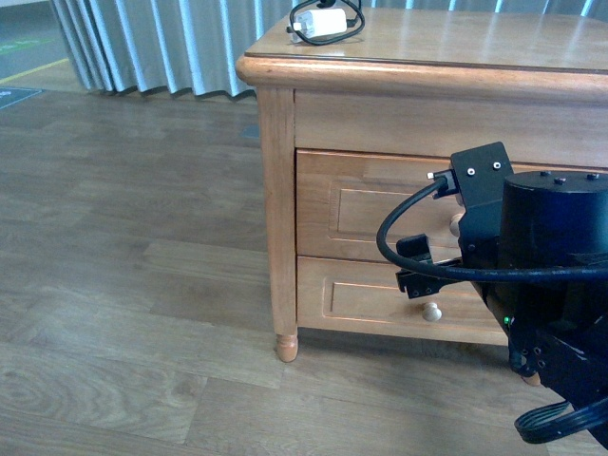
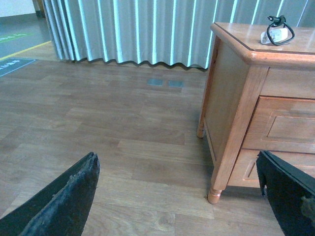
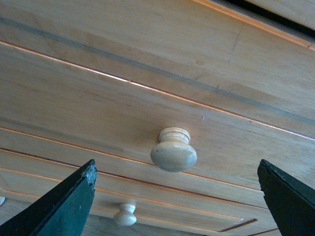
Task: Put charger into drawer
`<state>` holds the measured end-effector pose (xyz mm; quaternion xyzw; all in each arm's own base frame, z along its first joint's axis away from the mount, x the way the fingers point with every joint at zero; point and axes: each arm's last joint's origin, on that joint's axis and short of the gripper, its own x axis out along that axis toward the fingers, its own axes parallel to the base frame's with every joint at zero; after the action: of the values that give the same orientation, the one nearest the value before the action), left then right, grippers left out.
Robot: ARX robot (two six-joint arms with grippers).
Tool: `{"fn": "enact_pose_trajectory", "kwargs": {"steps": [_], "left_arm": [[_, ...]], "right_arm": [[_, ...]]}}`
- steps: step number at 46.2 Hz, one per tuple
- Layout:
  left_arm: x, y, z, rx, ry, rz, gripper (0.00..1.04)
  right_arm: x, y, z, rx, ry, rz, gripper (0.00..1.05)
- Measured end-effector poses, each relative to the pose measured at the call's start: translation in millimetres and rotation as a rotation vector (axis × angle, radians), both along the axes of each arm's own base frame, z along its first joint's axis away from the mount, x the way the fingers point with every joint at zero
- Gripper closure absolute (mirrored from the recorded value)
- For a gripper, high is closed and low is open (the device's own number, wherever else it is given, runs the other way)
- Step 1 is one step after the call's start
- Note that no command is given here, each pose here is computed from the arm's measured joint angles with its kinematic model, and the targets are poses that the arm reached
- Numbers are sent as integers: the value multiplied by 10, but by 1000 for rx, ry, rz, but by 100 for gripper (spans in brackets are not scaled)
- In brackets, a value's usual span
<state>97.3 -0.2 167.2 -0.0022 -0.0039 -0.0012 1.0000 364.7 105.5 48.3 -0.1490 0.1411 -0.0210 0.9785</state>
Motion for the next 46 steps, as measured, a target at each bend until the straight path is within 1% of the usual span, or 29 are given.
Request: {"fn": "enact_pose_trajectory", "kwargs": {"steps": [16,46], "left_arm": [[0,0,0,0,0,0,6],[0,0,0,0,0,0,6]], "right_arm": [[130,27,-2,12,-21,-19,8],[204,43,-43,14,-16,-52,8]]}}
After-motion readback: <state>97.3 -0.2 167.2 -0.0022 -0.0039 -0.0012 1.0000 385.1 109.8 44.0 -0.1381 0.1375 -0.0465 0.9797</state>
